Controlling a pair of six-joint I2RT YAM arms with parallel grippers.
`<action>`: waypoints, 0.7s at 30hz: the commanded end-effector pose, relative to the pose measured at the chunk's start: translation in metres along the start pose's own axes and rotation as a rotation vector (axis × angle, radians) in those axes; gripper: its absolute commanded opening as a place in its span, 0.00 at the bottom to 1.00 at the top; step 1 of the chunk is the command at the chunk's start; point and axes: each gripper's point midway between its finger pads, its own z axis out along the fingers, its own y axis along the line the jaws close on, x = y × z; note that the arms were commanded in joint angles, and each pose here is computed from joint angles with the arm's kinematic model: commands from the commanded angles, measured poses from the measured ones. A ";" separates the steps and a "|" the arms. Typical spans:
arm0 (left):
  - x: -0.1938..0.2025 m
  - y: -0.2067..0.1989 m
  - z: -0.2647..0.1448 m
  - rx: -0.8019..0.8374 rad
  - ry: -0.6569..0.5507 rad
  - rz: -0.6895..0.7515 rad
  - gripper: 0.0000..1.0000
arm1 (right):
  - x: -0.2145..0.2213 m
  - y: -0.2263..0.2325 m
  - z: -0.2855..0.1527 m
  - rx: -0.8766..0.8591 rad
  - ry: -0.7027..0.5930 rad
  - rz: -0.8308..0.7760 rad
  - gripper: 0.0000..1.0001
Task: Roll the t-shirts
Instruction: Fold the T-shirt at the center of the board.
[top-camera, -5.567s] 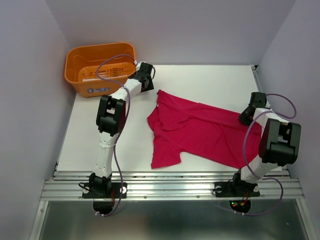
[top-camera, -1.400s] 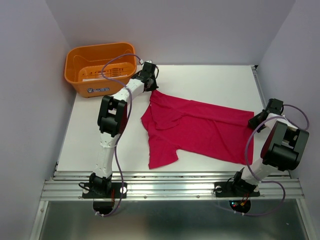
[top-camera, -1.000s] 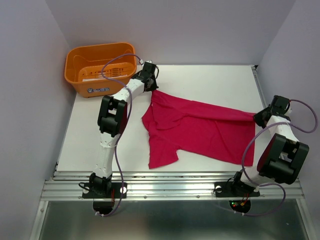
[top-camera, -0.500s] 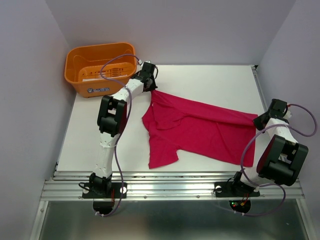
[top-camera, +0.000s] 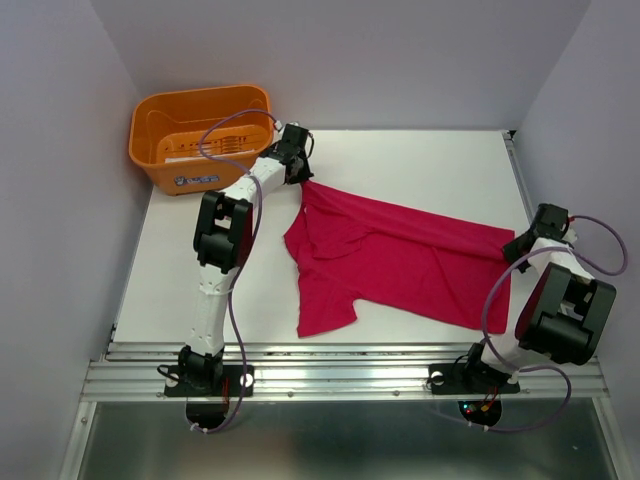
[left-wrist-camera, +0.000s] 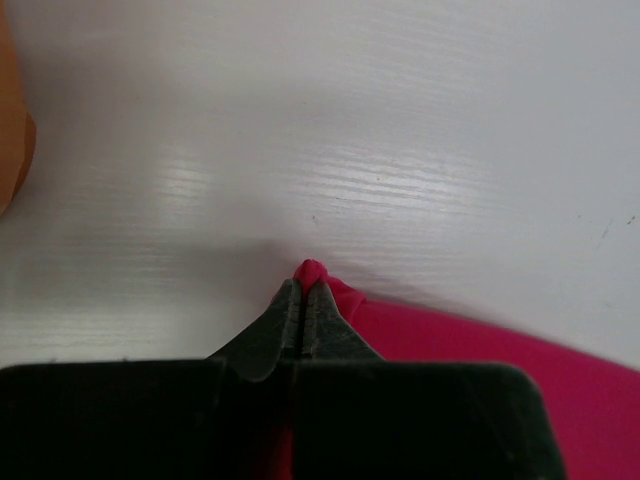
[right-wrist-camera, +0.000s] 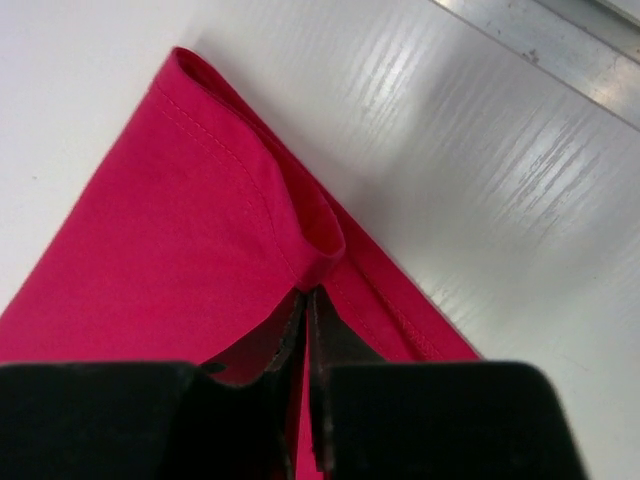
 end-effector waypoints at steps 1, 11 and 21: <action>-0.028 -0.009 -0.019 0.041 -0.044 -0.003 0.06 | -0.002 -0.004 0.004 0.013 -0.023 0.003 0.16; -0.071 -0.034 -0.079 0.083 -0.148 0.045 0.74 | -0.039 0.025 -0.040 -0.094 -0.099 -0.006 0.55; -0.029 -0.050 -0.152 0.101 -0.124 0.073 0.68 | -0.039 0.036 -0.079 -0.196 -0.106 -0.023 0.59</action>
